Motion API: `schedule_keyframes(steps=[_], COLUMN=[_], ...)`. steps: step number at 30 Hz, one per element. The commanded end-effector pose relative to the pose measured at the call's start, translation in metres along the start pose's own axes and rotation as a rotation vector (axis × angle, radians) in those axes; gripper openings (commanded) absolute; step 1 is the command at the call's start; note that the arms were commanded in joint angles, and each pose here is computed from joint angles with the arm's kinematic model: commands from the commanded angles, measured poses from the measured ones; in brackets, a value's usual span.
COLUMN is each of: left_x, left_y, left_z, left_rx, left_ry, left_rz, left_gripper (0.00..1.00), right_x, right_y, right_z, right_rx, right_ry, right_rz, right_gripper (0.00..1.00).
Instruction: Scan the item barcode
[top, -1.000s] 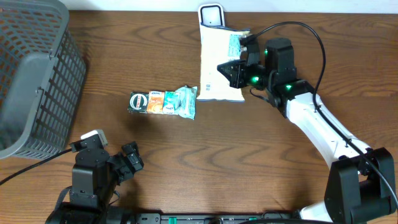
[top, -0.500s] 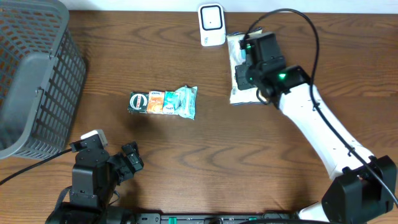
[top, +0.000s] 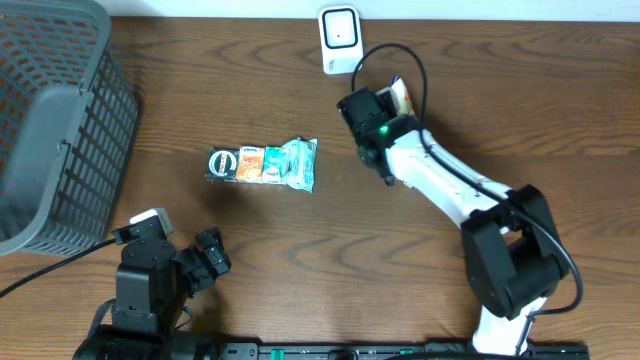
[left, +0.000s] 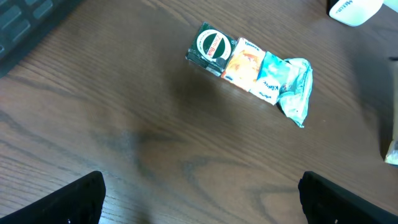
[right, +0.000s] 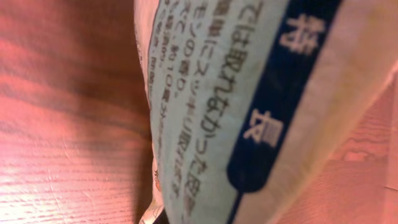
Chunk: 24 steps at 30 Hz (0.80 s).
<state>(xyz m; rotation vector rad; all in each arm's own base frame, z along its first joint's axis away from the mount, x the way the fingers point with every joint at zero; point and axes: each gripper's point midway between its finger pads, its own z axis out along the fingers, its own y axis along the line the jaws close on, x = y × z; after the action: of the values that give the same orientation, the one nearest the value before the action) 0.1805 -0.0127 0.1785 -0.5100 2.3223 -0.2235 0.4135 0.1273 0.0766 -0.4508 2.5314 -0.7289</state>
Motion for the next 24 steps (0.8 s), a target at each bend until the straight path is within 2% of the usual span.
schedule_keyframes(steps=[1,4,6,8,11,13,16,18,24], left_x=[-0.001,-0.001,-0.001,-0.001,-0.001,-0.001,-0.001,-0.001,-0.001], left_y=[0.0,0.0,0.0,0.0,0.0,0.0,0.0,0.0,0.0], left_z=[-0.001,-0.001,-0.001,-0.001,-0.001,-0.001,-0.001,-0.001,-0.001], left_rx=[0.0,0.0,0.0,0.0,0.0,0.0,0.0,0.0,0.0], left_ry=[-0.008,-0.008,-0.008,-0.008,-0.008,-0.008,-0.008,-0.008,-0.008], left_rz=[0.0,0.0,0.0,-0.001,0.0,0.0,0.0,-0.001,-0.001], left_gripper=[0.98,0.98,0.97,0.98,0.98,0.97,0.98,0.97,0.98], right_x=[-0.012,-0.015,-0.015,-0.014,-0.015,-0.017,-0.023,-0.03,-0.051], right_y=[0.006,0.028,0.044,0.058,0.076,0.084,0.088,0.092,0.099], right_z=[-0.019,-0.033,-0.042,-0.051,-0.062,-0.069,-0.081,-0.095,-0.13], right_rx=[0.021,-0.035,-0.066,-0.1,-0.147,-0.173,-0.211,-0.278,-0.454], right_ry=[-0.056,-0.084,-0.101,-0.115,-0.133,-0.145,-0.153,-0.149,-0.161], right_rz=[-0.02,-0.055,-0.083,-0.105,-0.131,-0.139,-0.137,-0.135,-0.113], right_gripper=[0.01,0.02,0.3,0.35,0.64,0.78,0.88,0.91,0.92])
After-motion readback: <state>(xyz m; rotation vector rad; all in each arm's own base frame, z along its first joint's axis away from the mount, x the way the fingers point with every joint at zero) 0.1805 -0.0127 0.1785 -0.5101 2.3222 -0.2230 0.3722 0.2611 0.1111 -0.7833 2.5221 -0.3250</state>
